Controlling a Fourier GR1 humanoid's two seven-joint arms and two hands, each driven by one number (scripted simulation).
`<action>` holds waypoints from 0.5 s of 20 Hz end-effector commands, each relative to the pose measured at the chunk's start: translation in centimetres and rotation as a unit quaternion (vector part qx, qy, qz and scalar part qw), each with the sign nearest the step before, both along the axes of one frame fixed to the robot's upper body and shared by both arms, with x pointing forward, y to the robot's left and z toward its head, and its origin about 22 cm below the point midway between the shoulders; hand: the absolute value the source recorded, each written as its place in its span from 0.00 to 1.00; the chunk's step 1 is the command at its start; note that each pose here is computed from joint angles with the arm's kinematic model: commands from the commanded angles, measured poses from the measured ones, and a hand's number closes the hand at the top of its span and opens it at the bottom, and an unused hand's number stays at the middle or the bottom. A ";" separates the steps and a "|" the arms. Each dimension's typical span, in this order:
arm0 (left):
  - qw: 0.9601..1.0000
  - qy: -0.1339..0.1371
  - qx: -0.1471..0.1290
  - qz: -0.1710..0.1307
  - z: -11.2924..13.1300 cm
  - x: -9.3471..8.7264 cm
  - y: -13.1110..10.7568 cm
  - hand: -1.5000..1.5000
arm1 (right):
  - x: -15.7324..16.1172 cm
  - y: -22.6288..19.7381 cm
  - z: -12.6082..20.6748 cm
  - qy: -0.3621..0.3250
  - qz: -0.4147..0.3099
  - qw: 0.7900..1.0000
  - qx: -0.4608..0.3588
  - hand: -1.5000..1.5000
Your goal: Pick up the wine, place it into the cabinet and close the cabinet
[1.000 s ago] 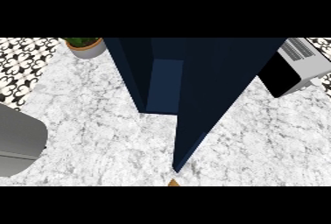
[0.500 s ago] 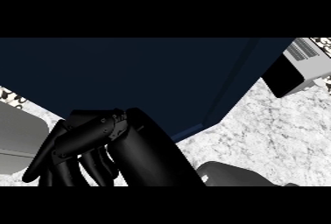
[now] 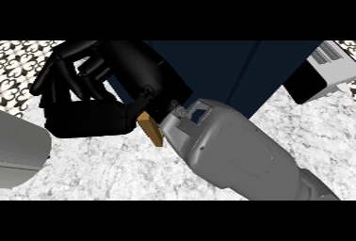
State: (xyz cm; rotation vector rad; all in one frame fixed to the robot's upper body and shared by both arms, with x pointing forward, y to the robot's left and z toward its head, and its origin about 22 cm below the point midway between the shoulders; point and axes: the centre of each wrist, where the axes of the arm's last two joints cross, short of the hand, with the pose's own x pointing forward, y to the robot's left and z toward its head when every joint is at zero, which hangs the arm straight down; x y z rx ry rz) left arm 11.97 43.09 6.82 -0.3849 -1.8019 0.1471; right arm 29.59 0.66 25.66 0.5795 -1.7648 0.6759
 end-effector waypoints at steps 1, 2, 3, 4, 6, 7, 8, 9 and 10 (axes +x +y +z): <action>0.999 -0.039 -0.013 0.011 0.2 0.5 0.4 0.00 | 1.9 0.6 -1.6 0.070 0.102 0.990 -0.066 1.00; 0.999 -0.045 -0.005 0.011 0.6 0.8 1.3 0.00 | 1.4 1.2 -1.2 0.059 0.142 0.984 -0.085 1.00; 0.999 -0.039 -0.009 0.004 0.9 1.0 0.9 0.00 | 1.8 1.4 -1.1 0.076 0.164 0.977 -0.111 1.00; 0.999 -0.045 -0.006 -0.007 1.8 1.4 1.1 0.00 | 1.7 1.8 -1.8 0.087 0.189 0.967 -0.145 1.00; 0.999 -0.034 -0.006 0.004 0.6 0.3 1.2 0.00 | 3.0 1.5 -1.9 0.096 0.224 0.956 -0.165 1.00; 0.999 -0.038 -0.007 0.004 0.2 0.5 1.0 0.00 | 3.6 1.6 -3.4 0.110 0.240 0.949 -0.174 1.00; 0.999 -0.047 -0.005 0.004 0.9 1.0 1.3 0.00 | 3.8 2.4 -1.9 0.110 0.241 0.946 -0.187 1.00; 0.999 -0.043 -0.003 0.011 1.3 1.1 2.4 0.00 | 4.7 1.9 -3.4 0.124 0.252 0.943 -0.181 1.00; 0.999 -0.040 0.000 0.011 0.5 0.4 2.0 0.00 | 5.6 1.8 -2.9 0.130 0.250 0.940 -0.191 1.00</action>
